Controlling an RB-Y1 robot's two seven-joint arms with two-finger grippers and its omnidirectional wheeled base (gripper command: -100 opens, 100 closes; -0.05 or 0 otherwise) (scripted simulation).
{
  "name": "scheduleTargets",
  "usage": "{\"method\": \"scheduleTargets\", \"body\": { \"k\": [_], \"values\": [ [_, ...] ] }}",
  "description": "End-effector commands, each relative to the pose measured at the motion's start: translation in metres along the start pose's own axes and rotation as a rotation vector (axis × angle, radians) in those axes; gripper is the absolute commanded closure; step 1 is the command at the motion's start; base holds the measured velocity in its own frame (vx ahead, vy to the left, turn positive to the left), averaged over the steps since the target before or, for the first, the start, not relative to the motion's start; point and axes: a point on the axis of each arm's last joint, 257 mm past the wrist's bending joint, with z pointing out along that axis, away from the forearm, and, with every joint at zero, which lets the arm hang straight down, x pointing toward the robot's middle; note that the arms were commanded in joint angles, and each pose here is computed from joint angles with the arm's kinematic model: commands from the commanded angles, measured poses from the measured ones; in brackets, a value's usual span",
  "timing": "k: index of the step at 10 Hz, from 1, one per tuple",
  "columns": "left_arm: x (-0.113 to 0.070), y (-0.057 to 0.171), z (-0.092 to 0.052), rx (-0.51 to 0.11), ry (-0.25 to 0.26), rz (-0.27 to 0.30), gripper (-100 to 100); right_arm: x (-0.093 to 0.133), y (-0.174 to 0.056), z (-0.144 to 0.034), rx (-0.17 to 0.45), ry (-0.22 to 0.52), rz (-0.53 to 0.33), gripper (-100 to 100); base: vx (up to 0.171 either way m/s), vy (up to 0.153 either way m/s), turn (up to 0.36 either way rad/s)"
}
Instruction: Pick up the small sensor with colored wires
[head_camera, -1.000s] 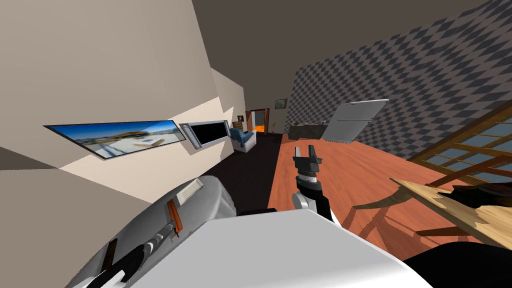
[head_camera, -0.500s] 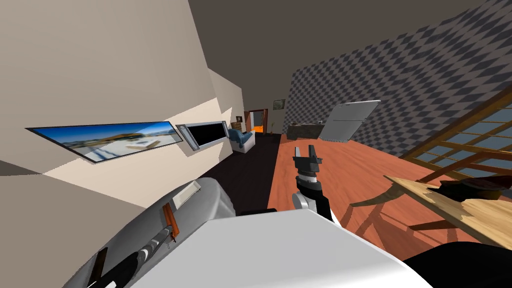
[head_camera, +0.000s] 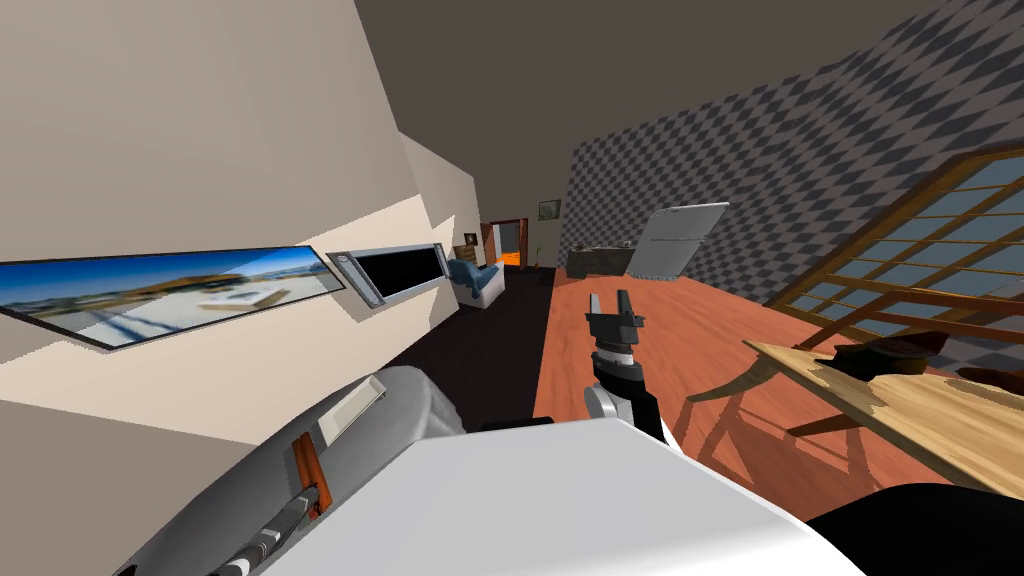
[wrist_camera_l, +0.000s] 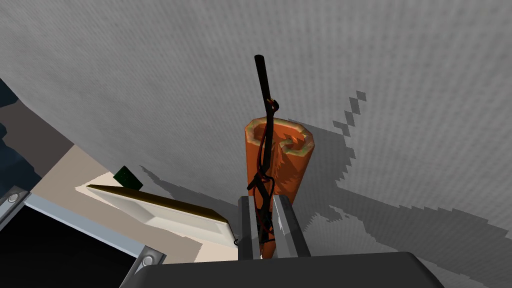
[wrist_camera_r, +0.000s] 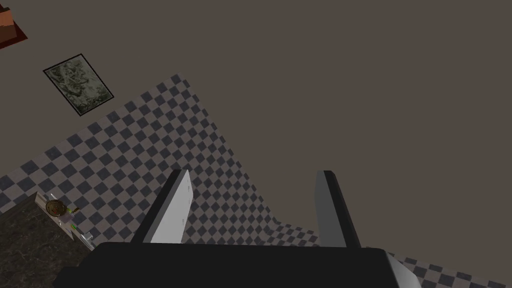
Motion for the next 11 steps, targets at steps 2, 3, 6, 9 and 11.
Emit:
{"method": "scheduleTargets", "body": {
  "k": [2,3,6,9,11],
  "values": [
    [0.001,0.023,-0.019,-0.003,-0.015,-0.028,100,0.0,0.0,0.0,0.0,0.0,0.0,0,0.039,-0.009,-0.101],
    [0.002,0.028,-0.022,-0.01,-0.013,-0.028,100,0.0,0.0,0.0,0.0,0.0,0.0,0,0.038,-0.008,-0.073],
    [0.004,0.047,-0.037,-0.022,-0.021,-0.044,100,0.0,0.0,0.0,0.0,0.0,0.0,0,0.03,-0.008,-0.076],
    [0.007,0.067,-0.053,-0.034,-0.03,-0.059,100,0.0,0.0,0.0,0.0,0.0,0.0,0,0.036,-0.003,-0.059],
    [0.009,0.095,-0.08,-0.042,-0.052,-0.088,100,0.0,0.0,0.0,0.0,0.0,0.0,0,0.054,-0.01,-0.184]
  ]
}}
